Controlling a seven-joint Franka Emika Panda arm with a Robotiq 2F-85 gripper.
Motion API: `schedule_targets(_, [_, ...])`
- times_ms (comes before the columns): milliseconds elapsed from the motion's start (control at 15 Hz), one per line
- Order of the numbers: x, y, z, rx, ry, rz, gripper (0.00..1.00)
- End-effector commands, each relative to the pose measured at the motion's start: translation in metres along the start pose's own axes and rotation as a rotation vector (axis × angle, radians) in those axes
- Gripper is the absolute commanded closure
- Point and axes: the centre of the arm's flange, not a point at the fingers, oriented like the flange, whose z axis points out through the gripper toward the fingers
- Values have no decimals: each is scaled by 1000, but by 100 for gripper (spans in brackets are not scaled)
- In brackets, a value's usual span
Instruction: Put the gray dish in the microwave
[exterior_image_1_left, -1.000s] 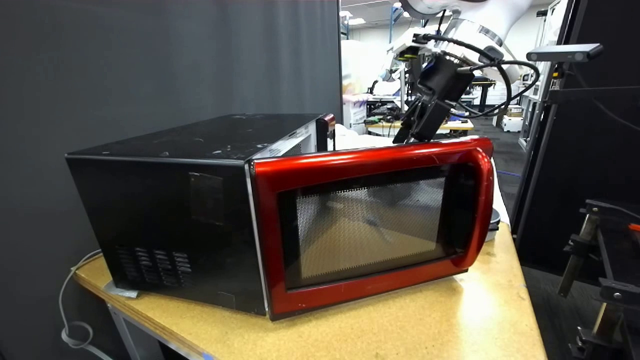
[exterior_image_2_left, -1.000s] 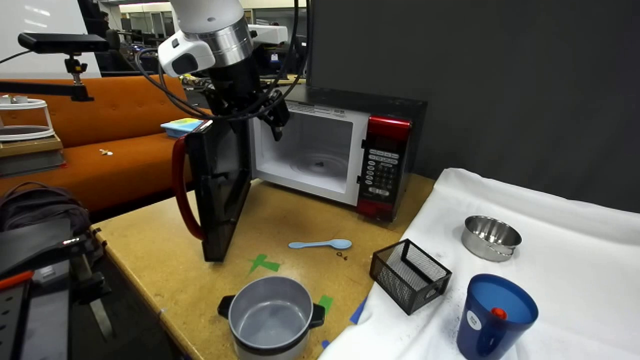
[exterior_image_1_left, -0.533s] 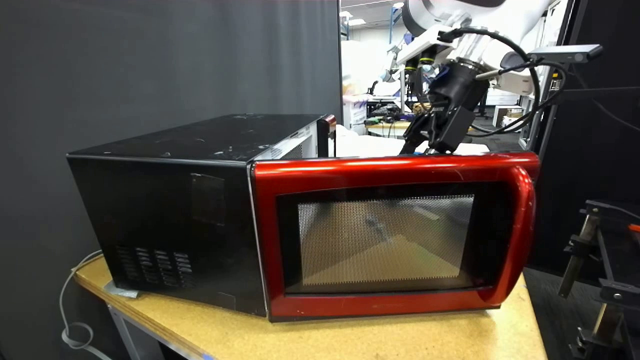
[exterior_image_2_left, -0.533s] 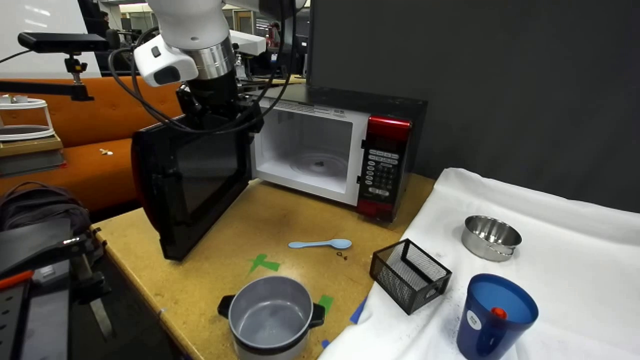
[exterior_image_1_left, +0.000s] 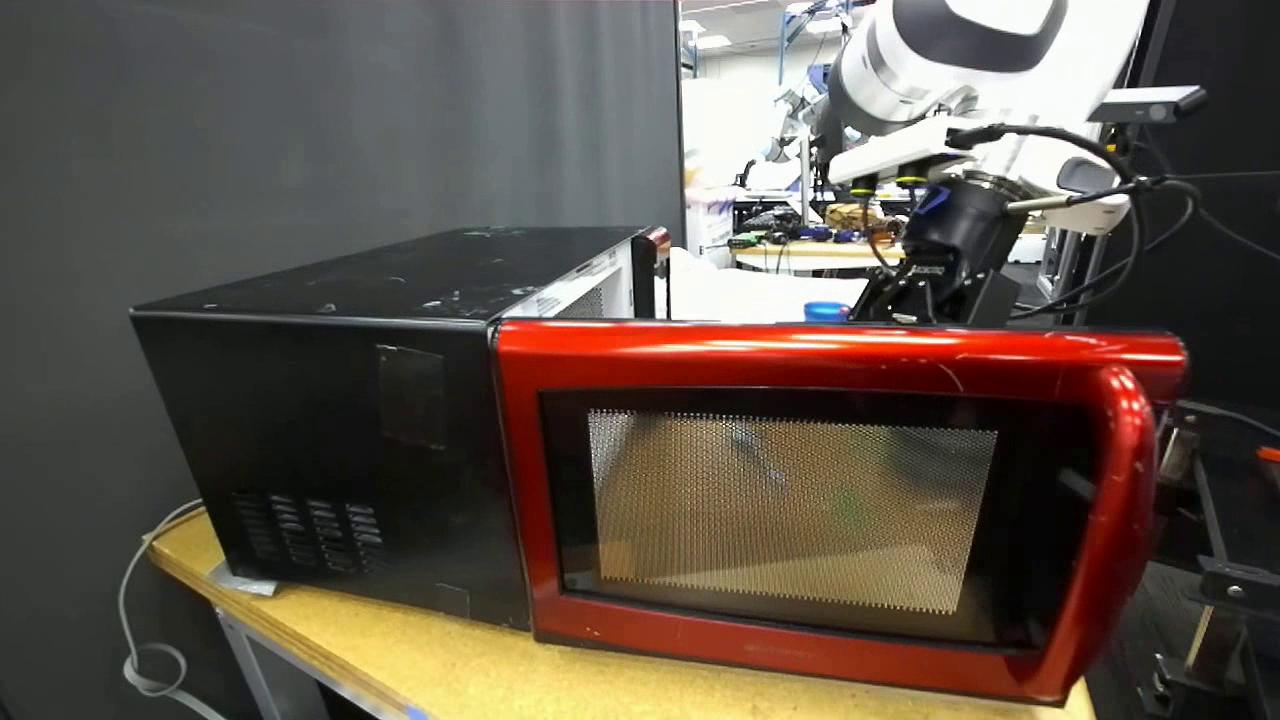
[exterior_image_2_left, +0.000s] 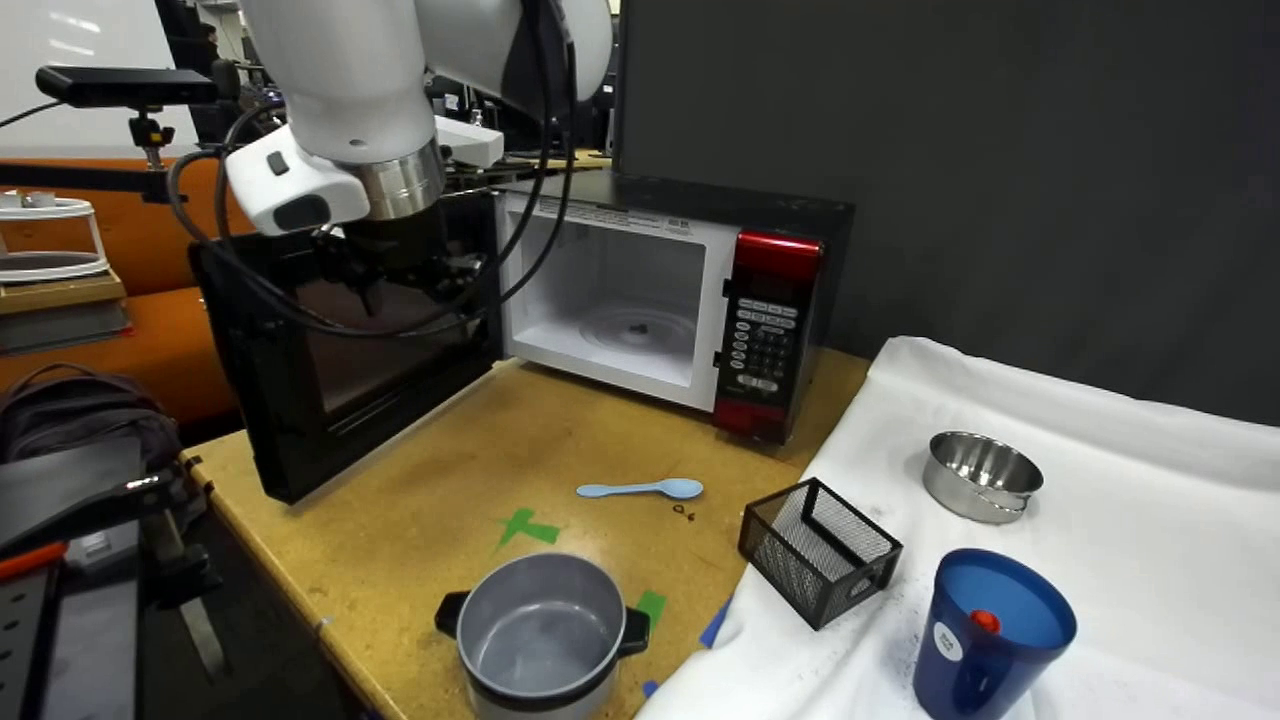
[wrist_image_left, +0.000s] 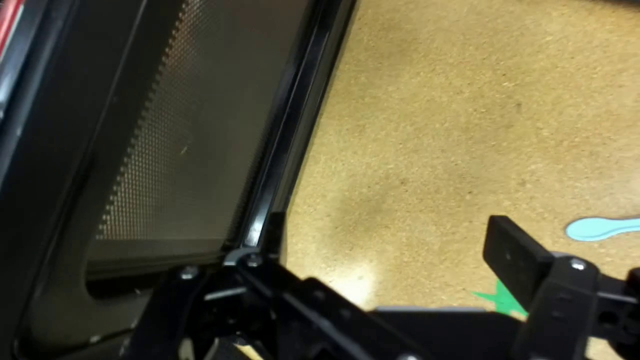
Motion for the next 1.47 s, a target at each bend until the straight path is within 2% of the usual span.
schedule_targets(0, [-33, -49, -50, 181, -17, 18, 0])
schedule_targets(200, [-52, -81, -75, 305, -37, 39, 0])
schedule_targets(333, [-58, -90, -83, 346, -23, 48, 0])
schedule_targets(467, [-55, -91, -81, 345, 24, 53, 0])
schedule_targets(733, [-33, -81, -55, 266, 143, 35, 0])
schedule_targets(1133, [-20, -77, -38, 230, 188, 36, 0])
schedule_targets(1200, [-19, -79, -38, 240, 182, 45, 0])
schedule_targets(1400, [-27, -94, -47, 369, 118, 151, 0])
